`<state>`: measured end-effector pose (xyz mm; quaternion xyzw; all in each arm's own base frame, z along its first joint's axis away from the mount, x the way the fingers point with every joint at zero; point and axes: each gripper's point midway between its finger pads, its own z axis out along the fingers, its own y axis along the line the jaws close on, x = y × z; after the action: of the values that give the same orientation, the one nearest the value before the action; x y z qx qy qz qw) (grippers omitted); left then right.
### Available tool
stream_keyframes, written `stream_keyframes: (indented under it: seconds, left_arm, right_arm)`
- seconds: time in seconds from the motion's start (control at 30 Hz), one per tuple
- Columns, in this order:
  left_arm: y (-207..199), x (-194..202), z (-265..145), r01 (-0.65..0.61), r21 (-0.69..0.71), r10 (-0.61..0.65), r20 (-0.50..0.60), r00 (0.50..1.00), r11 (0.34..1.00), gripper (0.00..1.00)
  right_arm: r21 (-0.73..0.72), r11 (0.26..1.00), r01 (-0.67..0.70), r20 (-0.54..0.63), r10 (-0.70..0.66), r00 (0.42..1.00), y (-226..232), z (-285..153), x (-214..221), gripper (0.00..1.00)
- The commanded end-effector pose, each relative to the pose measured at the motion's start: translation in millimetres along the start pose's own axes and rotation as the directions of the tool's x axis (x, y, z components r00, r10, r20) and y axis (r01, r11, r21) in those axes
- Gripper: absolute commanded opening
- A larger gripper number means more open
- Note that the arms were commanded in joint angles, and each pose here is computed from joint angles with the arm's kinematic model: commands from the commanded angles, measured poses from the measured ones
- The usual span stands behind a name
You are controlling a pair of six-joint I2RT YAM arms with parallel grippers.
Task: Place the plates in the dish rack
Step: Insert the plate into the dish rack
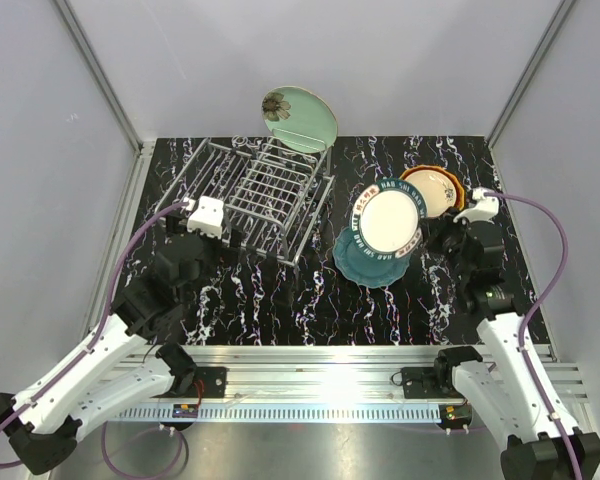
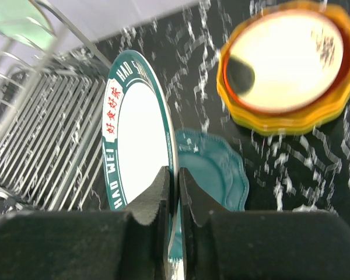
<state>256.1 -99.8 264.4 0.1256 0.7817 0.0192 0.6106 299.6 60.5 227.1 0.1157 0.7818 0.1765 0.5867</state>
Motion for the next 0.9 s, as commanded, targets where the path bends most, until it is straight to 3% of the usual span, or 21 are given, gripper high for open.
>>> stream_keyframes:
  seconds: [0.0,0.27,0.47,0.5,0.87]
  left_arm:
    - [6,-28,-7,0.061,-0.006,-0.06,0.075,0.995,0.998,0.99]
    - [9,-27,-7,0.062,-0.023,-0.06,0.078,0.995,0.998,0.99]
    - [10,-24,-4,0.052,-0.037,-0.05,0.068,0.996,0.998,0.99]
    - [10,-24,-4,0.054,-0.037,-0.051,0.071,0.996,0.998,0.99]
    - [10,-18,2,0.028,-0.058,-0.026,0.048,0.999,0.998,0.99]
  right_arm:
    - [-0.071,0.991,0.109,0.234,-0.09,0.968,32,-18,-81,0.0]
    - [-0.222,0.937,0.271,0.404,-0.165,0.9,87,-24,-142,0.0]
    - [-0.222,0.874,0.432,0.486,-0.284,0.826,127,-11,-173,0.0]
    - [-0.197,0.855,0.48,0.516,-0.326,0.792,133,-12,-184,0.0]
    - [-0.129,0.76,0.638,0.574,-0.467,0.673,179,24,-195,0.0]
